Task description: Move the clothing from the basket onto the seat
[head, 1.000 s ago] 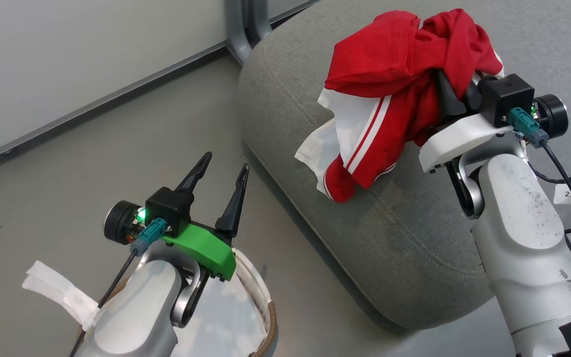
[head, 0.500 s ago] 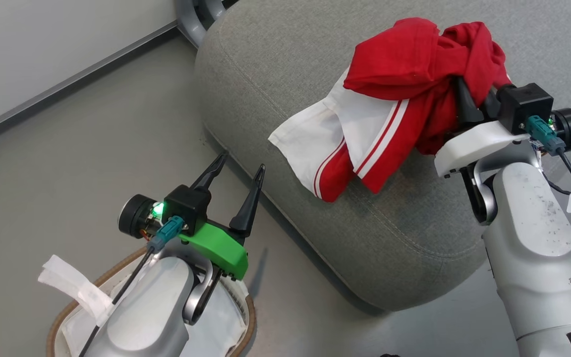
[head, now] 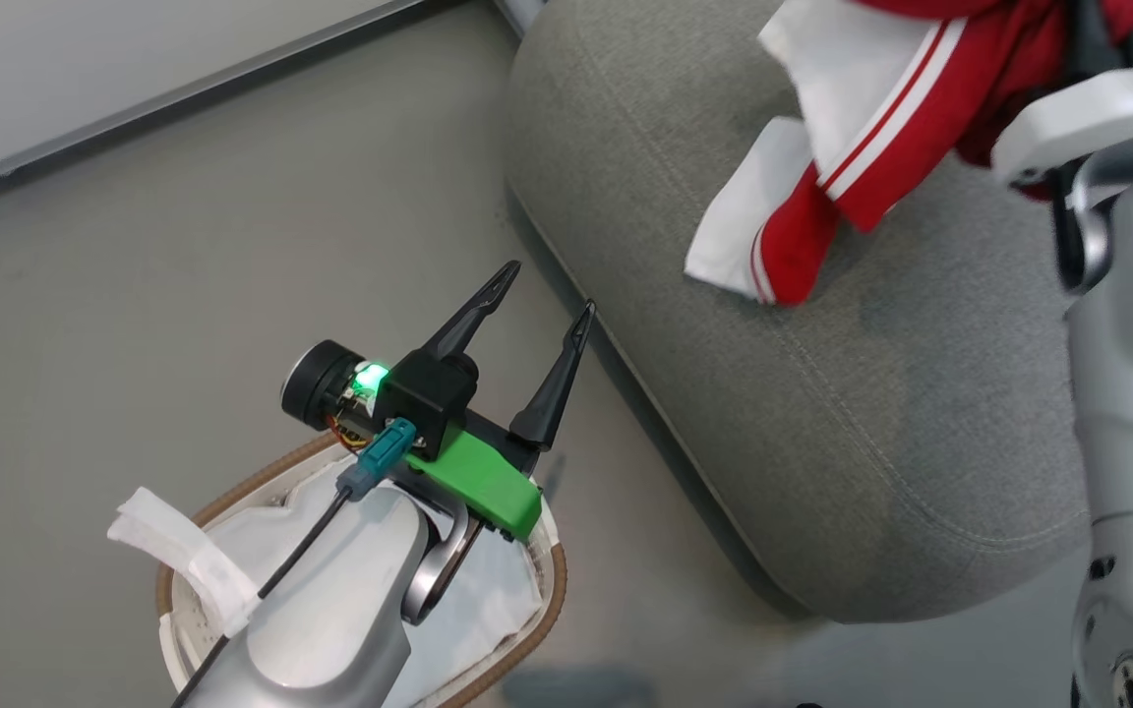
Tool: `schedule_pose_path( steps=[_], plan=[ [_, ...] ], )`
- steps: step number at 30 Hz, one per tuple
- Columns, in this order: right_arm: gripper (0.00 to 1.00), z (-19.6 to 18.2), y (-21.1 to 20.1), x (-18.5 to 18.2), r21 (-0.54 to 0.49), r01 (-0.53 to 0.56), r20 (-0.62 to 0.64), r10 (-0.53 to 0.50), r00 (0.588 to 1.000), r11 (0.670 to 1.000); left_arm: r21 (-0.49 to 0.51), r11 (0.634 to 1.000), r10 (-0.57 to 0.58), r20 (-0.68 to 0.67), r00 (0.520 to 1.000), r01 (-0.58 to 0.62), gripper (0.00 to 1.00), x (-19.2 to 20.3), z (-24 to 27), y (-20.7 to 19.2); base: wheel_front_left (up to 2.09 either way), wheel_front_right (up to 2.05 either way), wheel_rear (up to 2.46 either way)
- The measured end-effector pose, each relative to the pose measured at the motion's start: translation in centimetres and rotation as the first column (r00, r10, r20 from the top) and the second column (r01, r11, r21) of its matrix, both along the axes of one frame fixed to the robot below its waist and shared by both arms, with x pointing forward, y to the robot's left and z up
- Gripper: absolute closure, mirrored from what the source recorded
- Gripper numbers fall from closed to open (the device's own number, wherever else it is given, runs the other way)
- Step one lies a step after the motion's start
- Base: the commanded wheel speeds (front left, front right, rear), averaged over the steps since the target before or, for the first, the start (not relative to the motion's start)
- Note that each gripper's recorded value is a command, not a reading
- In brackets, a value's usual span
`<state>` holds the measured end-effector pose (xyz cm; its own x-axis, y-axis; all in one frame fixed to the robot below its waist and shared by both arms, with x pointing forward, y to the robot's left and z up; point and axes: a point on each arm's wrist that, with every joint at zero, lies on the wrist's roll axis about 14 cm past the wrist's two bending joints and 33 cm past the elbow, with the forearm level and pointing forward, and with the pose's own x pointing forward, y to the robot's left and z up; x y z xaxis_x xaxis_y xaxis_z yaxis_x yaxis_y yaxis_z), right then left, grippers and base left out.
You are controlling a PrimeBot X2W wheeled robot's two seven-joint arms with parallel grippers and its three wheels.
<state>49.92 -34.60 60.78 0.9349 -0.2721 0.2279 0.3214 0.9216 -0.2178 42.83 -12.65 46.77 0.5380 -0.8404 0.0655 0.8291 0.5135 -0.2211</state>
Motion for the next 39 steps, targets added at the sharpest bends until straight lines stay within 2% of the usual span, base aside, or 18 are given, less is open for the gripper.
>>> schedule_pose_path(
  steps=[7, 13, 16, 21, 27, 30, 33, 35, 36, 38, 39],
  plan=[
    [1.0, 4.7, -2.7, 5.0, -0.094, 0.051, 0.089, -0.043, 0.995, 0.994, 0.01, 1.0, 0.027, -0.003, 1.0, -0.027, 0.0, 1.3, -1.7, 1.5, 0.0, 0.0, 0.0],
    [1.0, 4.3, -4.7, 8.9, -0.142, 0.089, 0.076, -0.079, 0.994, 0.986, 0.022, 0.997, 0.07, -0.035, 0.997, -0.069, 0.0, 2.8, -4.2, 3.0, 0.0, 0.0, 0.0],
    [1.0, 1.6, -5.1, 10.6, -0.139, 0.093, 0.026, -0.091, 0.996, 0.986, 0.029, 0.996, 0.087, -0.055, 0.995, -0.086, 0.0, 3.4, -5.6, 3.6, 0.0, 0.0, 0.0],
    [1.0, -5.6, -5.4, 12.7, -0.063, 0.096, -0.094, -0.102, 0.99, 0.993, 0.05, 0.992, 0.12, -0.106, 0.987, -0.115, 0.0, 3.9, -8.5, 4.7, 0.0, 0.0, 0.0],
    [1.0, -14.8, -4.6, 12.9, -0.011, 0.084, -0.265, -0.084, 0.961, 0.996, 0.084, 0.987, 0.152, -0.163, 0.975, -0.14, 0.0, 4.2, -11.7, 5.9, 0.0, 0.0, 0.0],
    [1.0, -17.1, -4.0, 12.9, 0.008, 0.076, -0.3, -0.071, 0.951, 0.997, 0.101, 0.984, 0.162, -0.182, 0.97, -0.145, 0.0, 4.1, -12.8, 6.4, 0.0, 0.0, 0.0],
    [1.0, -17.7, -3.6, 12.5, 0.008, 0.066, -0.317, -0.06, 0.947, 0.998, 0.102, 0.984, 0.162, -0.182, 0.97, -0.145, 0.0, 4.2, -12.8, 6.4, 0.0, 0.0, 0.0],
    [0.62, -17.9, -3.3, 12.2, 0.005, 0.056, -0.326, -0.051, 0.944, 0.998, 0.098, 0.985, 0.16, -0.181, 0.97, -0.144, 0.0, 4.3, -12.5, 6.3, 0.0, 0.0, 0.0],
    [0.49, -17.9, -3.2, 12.0, 0.009, 0.053, -0.328, -0.048, 0.943, 0.999, 0.097, 0.985, 0.158, -0.178, 0.971, -0.142, 0.0, 4.4, -12.4, 6.2, 0.0, 0.0, 0.0],
    [0.0, -18.1, -2.9, 11.6, 0.01, 0.046, -0.336, -0.04, 0.941, 0.999, 0.095, 0.985, 0.159, -0.173, 0.972, -0.144, 0.0, 4.5, -12.1, 6.2, 0.0, 0.0, 0.0],
    [0.0, -18.0, -2.8, 11.4, 0.009, 0.044, -0.338, -0.039, 0.94, 0.999, 0.094, 0.985, 0.16, -0.173, 0.972, -0.146, 0.0, 4.5, -11.9, 6.2, 0.0, 0.0, 0.0]
  ],
)
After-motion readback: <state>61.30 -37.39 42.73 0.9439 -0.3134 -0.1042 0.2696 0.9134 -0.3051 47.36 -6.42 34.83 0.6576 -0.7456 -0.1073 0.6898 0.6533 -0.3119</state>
